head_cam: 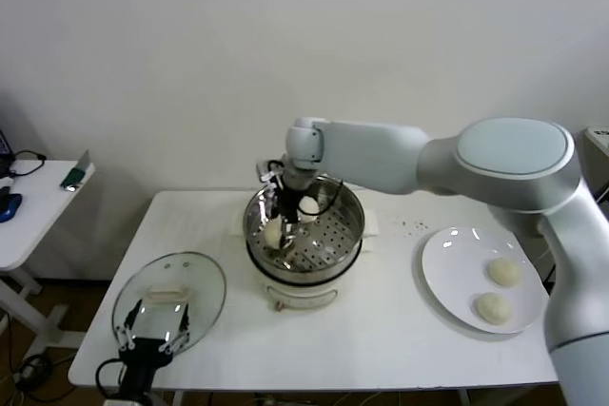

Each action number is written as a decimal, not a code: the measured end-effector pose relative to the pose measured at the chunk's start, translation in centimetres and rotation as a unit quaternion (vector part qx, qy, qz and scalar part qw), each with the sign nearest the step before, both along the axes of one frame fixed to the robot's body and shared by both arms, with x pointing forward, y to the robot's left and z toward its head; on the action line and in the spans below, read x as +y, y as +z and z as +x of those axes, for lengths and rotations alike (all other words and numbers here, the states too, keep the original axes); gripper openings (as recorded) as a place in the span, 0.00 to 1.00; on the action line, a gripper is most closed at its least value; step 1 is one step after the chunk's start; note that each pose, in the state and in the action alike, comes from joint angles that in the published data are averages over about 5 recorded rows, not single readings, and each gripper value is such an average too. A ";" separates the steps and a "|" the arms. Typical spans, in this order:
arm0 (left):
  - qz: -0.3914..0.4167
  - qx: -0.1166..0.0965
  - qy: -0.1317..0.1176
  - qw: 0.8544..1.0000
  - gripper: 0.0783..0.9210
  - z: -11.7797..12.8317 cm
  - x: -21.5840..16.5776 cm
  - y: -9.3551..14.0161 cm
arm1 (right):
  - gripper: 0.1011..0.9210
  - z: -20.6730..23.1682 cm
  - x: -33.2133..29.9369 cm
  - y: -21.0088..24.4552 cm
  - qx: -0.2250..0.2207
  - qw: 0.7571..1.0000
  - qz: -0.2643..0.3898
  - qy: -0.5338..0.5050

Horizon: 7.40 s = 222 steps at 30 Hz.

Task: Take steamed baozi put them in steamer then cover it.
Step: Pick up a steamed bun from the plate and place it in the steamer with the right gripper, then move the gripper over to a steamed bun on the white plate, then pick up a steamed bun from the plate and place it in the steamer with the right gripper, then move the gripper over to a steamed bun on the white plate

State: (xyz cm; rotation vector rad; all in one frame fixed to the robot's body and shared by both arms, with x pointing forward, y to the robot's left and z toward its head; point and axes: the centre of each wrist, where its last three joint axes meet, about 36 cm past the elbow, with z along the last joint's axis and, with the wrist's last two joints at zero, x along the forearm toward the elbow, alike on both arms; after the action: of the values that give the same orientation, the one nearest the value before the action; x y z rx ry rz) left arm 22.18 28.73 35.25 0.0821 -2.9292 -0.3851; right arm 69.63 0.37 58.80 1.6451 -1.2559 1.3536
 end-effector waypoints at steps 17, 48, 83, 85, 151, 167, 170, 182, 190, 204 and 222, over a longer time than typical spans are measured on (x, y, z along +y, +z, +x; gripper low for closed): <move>-0.001 0.005 0.003 1.000 0.88 0.0 0.2 -0.5 | 0.88 0.6 -1.6 1.9 -0.019 1.000 -0.003 0.001; 0.008 0.014 0.009 1.000 0.88 -0.5 0.0 -0.1 | 0.88 -7.4 -36.5 0.3 -0.018 0.994 -0.033 -0.100; 0.019 0.035 0.016 0.999 0.88 -1.5 -0.4 -0.8 | 0.88 -12.6 -47.4 -12.6 0.027 0.980 -0.124 -0.156; 0.019 0.035 0.016 0.999 0.88 -1.5 -0.4 -0.8 | 0.87 -12.4 -47.3 -12.7 0.028 0.980 -0.125 -0.155; 0.015 0.045 0.030 0.998 0.88 -3.3 0.0 -0.6 | 0.75 -6.4 -2.9 7.2 -0.145 0.799 -0.148 0.564; 0.013 0.053 0.033 0.998 0.88 -3.4 0.5 -1.4 | 0.76 -8.3 0.8 1.4 -0.104 0.777 -0.133 0.607; 0.013 0.053 0.033 0.998 0.88 -3.4 0.5 -1.4 | 0.79 -8.4 0.9 1.1 -0.102 0.775 -0.134 0.609; 0.016 0.053 0.033 0.998 0.88 -3.4 0.5 -1.2 | 0.88 -7.9 0.5 2.0 -0.120 0.774 -0.139 0.605; 0.022 0.051 0.031 0.998 0.88 -3.3 0.3 -0.8 | 0.88 -5.1 -3.1 5.3 -0.152 0.817 -0.122 0.543; 0.024 0.040 0.027 0.999 0.88 -2.5 -0.3 -0.1 | 0.88 -0.5 -22.4 7.5 -0.163 0.965 -0.064 0.196; 0.026 0.039 0.027 0.999 0.88 -2.1 -0.4 0.2 | 0.88 -3.8 -45.1 -3.1 -0.078 0.988 -0.103 -0.090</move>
State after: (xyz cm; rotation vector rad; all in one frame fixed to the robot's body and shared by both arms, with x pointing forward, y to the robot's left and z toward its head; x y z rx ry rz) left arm 20.08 28.35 35.41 0.1484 -2.8337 -0.4470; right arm 65.87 -44.77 55.74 1.2747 -1.2726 1.4670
